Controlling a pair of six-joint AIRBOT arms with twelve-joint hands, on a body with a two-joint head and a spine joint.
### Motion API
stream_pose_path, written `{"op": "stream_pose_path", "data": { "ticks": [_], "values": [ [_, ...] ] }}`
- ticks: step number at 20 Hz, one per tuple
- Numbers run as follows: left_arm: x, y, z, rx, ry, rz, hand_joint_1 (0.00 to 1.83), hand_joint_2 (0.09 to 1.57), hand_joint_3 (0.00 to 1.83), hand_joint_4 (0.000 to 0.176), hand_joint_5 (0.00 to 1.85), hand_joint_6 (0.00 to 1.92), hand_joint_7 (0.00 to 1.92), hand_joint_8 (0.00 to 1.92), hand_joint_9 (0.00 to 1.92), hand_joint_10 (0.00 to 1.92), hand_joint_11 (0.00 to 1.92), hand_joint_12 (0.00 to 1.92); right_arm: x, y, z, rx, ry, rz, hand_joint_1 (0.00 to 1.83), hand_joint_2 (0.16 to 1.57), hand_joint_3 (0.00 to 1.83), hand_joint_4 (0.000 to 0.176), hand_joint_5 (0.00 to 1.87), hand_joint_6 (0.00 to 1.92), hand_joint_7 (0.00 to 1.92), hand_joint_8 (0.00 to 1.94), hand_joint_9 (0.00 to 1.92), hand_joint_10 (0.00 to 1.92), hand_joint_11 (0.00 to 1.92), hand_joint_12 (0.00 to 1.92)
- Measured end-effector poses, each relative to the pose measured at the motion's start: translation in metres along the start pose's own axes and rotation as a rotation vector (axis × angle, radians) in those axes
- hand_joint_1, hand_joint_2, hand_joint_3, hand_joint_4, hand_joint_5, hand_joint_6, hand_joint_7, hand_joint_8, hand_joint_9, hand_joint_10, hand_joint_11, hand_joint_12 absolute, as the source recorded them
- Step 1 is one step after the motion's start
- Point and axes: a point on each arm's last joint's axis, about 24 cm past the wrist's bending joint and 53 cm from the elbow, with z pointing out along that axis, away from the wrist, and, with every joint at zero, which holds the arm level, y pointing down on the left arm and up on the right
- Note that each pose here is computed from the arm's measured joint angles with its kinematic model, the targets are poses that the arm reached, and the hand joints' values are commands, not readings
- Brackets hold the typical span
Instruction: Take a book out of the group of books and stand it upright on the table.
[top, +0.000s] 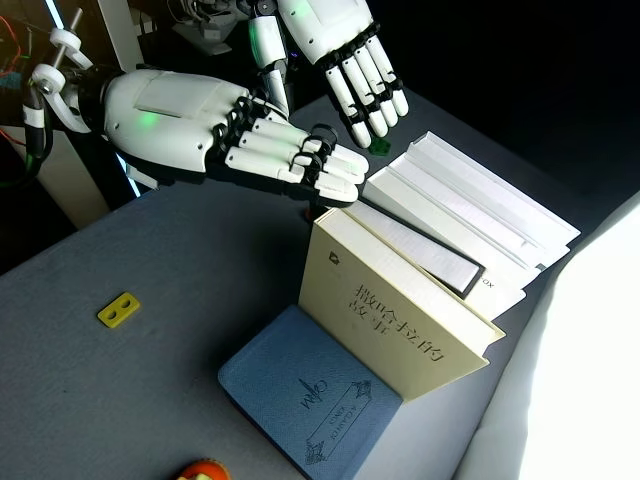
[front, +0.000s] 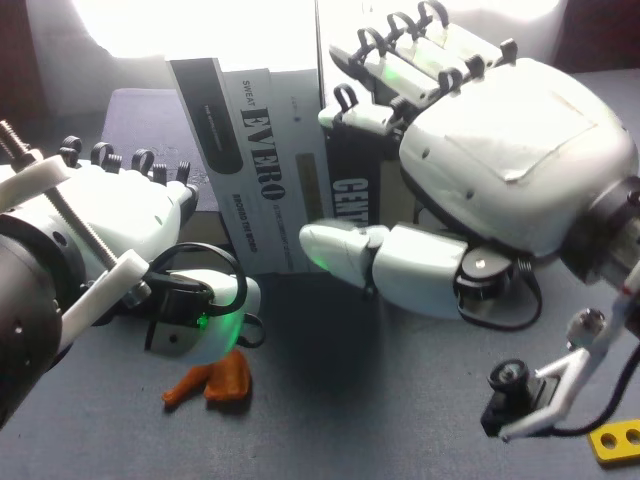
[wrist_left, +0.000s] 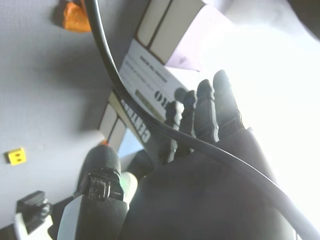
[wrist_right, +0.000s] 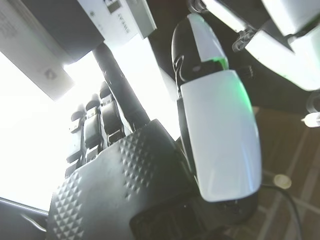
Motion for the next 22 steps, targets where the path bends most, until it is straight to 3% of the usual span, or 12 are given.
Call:
{"op": "stream_pose_path", "data": {
  "ticks": [7, 13, 18, 22],
  "values": [
    [0.0, 0.0, 0.0, 0.0, 0.0, 0.0, 0.0, 1.37, 0.0, 0.018, 0.04, 0.0, 0.02, 0.0, 0.01, 0.0, 0.0, 0.0, 0.015, 0.011, -0.015, -0.003, 0.057, -0.006, 0.0, 1.19, 0.0, 0.0, 0.58, 0.05, 0.03, 0.0, 0.0, 0.0, 0.0, 0.0],
    [0.0, 0.0, 0.0, -0.001, 0.0, 0.0, 0.0, 1.36, 0.0, 0.017, 0.04, 0.0, 0.02, 0.0, 0.02, 0.01, 0.0, 0.0, 0.047, 0.027, -0.036, -0.028, 0.163, -0.026, 0.0, 1.2, 0.0, 0.0, 0.6, 0.06, 0.04, 0.01, 0.0, 0.0, 0.0, 0.0],
    [0.0, 0.0, 0.0, 0.0, 0.0, 0.0, 0.0, 1.37, 0.0, 0.011, 0.06, 0.01, 0.03, 0.01, 0.02, 0.01, 0.0, 0.0, 0.066, 0.024, -0.048, -0.02, 0.221, -0.054, 0.0, 1.19, 0.0, 0.0, 0.57, 0.04, 0.04, 0.01, 0.0, 0.0, 0.0, 0.0],
    [0.0, 0.0, 0.0, 0.0, 0.0, 0.0, 0.0, 1.36, 0.0, 0.016, 0.04, 0.0, 0.03, 0.01, 0.02, 0.01, 0.0, 0.0, 0.071, 0.022, -0.051, -0.022, 0.232, -0.087, 0.0, 1.19, 0.0, 0.0, 0.58, 0.04, 0.05, 0.01, 0.0, 0.0, 0.0, 0.0]
  ]
}}
